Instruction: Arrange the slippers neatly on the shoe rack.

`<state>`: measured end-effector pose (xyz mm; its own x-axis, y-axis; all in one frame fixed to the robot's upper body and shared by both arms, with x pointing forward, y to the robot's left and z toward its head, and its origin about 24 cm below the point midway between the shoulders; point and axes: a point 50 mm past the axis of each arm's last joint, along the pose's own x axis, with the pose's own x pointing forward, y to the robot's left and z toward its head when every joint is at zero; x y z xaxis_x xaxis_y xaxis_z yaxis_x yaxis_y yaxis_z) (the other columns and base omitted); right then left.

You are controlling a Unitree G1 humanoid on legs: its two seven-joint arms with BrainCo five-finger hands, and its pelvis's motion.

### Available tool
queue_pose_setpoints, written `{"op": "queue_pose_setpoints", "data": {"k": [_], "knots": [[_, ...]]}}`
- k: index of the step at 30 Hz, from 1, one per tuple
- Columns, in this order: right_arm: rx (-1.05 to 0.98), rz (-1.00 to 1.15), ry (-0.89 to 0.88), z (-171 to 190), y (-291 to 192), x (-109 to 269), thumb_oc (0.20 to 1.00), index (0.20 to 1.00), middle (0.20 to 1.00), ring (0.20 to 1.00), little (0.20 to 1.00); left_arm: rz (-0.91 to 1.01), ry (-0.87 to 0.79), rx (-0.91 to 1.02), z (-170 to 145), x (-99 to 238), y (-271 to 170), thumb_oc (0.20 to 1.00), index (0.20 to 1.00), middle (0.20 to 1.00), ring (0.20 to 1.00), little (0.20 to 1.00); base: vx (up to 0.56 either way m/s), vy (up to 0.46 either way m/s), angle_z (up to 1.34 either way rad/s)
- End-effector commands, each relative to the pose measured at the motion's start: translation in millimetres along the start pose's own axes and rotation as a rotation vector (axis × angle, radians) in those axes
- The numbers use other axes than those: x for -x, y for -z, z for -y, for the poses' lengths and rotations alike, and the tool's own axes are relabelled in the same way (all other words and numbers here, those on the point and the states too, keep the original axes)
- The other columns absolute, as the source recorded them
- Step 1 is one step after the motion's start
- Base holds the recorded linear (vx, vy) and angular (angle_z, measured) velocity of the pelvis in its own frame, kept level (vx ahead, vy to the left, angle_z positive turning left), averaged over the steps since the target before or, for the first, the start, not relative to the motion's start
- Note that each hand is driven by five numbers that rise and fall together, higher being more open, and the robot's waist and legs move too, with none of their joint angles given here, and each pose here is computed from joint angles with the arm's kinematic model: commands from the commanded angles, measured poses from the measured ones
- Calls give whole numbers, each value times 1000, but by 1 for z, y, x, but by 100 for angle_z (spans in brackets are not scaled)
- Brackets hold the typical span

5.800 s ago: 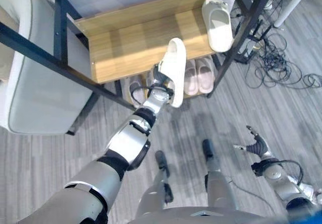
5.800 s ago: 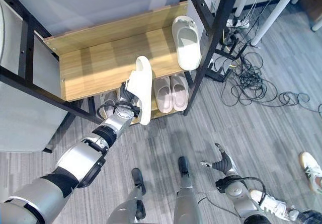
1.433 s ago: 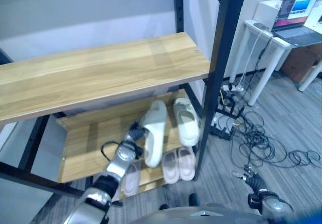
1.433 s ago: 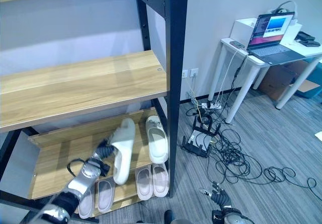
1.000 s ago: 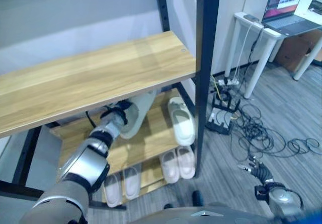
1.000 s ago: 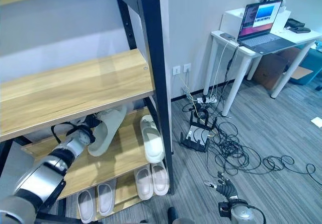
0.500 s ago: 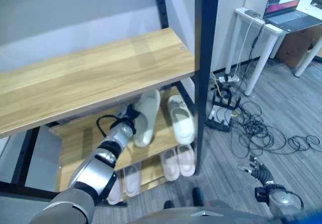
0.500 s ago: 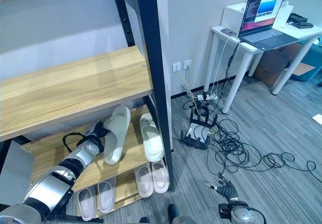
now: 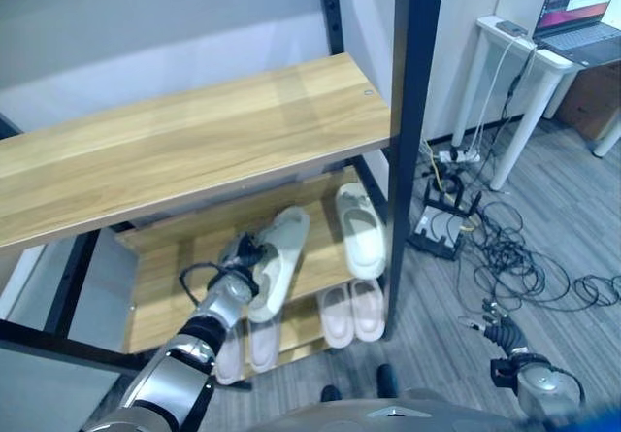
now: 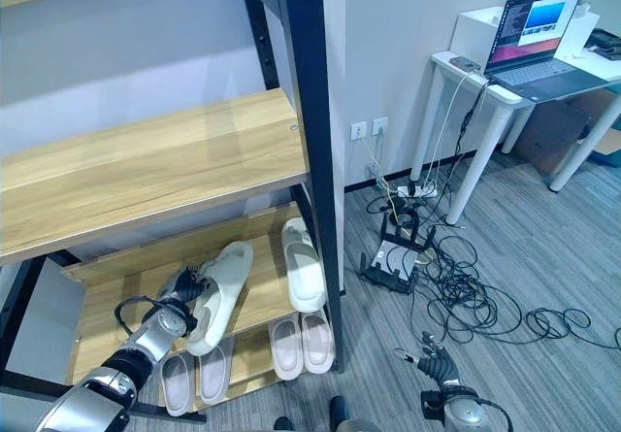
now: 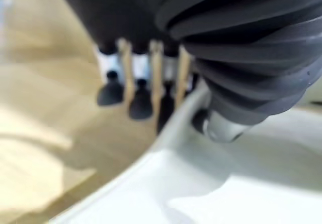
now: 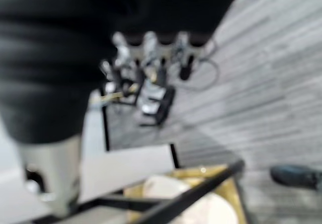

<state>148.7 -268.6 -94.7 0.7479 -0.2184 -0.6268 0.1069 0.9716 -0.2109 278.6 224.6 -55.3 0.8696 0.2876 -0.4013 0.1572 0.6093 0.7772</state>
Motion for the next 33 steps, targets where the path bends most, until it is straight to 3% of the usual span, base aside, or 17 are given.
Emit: {"op": "queue_pose_setpoints", "data": {"k": [1,17,18,19,20,27,33], "knots": [[28,18,-18,-6,-1,-1,1000,1000,1000,1000,1000,13,-74,28,-23,-14,-16,200,200,200,200,200,0,0,0],[51,3,-64,-11,1,-2,1000,1000,1000,1000,1000,14,-20,101,-20,-25,-59,200,200,200,200,200,8,-4,-2],[55,-2,-71,-12,2,-2,1000,1000,1000,1000,1000,13,-21,109,-21,-26,-61,225,225,225,225,225,0,0,0],[59,-5,-75,-13,2,-2,1000,1000,1000,1000,1000,17,-27,107,-23,-26,-63,922,922,922,922,922,0,0,0],[61,-5,-80,-14,2,-2,1000,1000,1000,1000,1000,12,-30,109,-24,-27,-63,1000,1000,1000,1000,1000,0,0,0],[85,-12,-101,-18,3,-4,1000,1000,1000,1000,1000,50,-69,118,-39,-31,-74,1000,1000,1000,1000,1000,0,0,0],[94,-18,-113,-19,5,-3,1000,1000,1000,1000,1000,106,-156,50,-71,-36,-84,1000,1000,1000,1000,1000,0,0,0]]}}
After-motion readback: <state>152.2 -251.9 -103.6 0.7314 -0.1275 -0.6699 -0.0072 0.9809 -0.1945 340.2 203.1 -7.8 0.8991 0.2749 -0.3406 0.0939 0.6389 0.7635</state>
